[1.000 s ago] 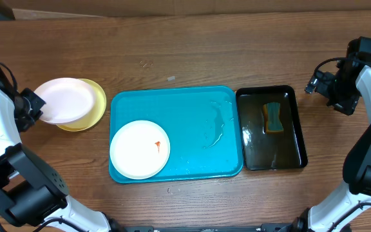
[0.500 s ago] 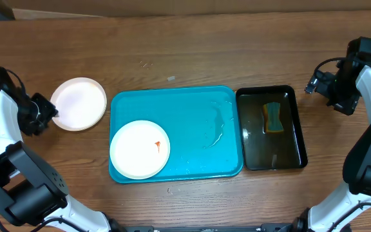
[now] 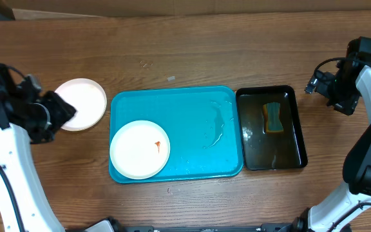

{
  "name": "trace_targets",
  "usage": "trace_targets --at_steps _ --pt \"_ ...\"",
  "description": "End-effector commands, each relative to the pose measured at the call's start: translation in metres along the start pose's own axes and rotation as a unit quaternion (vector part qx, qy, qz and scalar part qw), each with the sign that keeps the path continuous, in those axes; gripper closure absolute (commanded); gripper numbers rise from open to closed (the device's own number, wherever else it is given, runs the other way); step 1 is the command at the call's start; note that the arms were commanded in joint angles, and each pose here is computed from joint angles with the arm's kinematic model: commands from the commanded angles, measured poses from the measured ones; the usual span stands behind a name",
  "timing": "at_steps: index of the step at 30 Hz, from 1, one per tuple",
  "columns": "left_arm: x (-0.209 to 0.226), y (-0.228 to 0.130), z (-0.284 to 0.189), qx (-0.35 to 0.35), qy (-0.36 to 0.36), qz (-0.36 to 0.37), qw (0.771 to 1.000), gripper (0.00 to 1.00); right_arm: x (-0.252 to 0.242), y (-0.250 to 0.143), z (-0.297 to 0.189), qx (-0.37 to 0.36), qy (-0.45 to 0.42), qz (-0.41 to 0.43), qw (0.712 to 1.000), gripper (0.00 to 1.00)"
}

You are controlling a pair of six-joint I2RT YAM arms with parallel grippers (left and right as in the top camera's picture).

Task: Clean dirty plates on tray and stack at the side
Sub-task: 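Release the plate and move the left gripper to the lower white plate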

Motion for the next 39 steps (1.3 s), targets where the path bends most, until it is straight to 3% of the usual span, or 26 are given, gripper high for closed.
trace_targets --at_steps 1,8,19,28,34,39 --pt "-0.011 -0.014 -0.001 0.014 0.017 0.041 0.999 0.55 0.003 0.003 -0.006 -0.012 0.005 -0.001 1.000 0.00" --pt "-0.025 -0.041 0.018 0.065 0.061 0.099 0.991 0.55 0.003 0.003 -0.006 -0.012 0.005 -0.001 1.000 0.00" --pt "-0.018 -0.085 0.083 0.152 0.092 0.149 0.973 0.55 0.003 0.003 -0.006 -0.012 0.005 -0.001 1.000 0.00" --pt "-0.011 -0.082 0.113 0.113 0.095 0.149 0.978 0.46 0.003 0.003 -0.006 -0.012 0.005 -0.001 1.000 0.00" --pt "-0.007 -0.069 0.116 0.043 0.150 0.109 0.982 0.46 0.003 0.003 -0.006 -0.012 0.005 -0.001 1.000 0.00" --pt "-0.004 -0.070 0.124 0.048 0.161 0.101 0.981 0.53 0.003 0.003 -0.006 -0.012 0.005 -0.001 1.000 0.00"
Point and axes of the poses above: each gripper's point midway between its finger pads, its own z axis out along the fingers, its own x axis along the line the jaws close on, y = z × x, the point moved 10 cm from there along -z, back along the fingers, and after that the axes turned 6 degrees about -z, right-handed, at the moved point
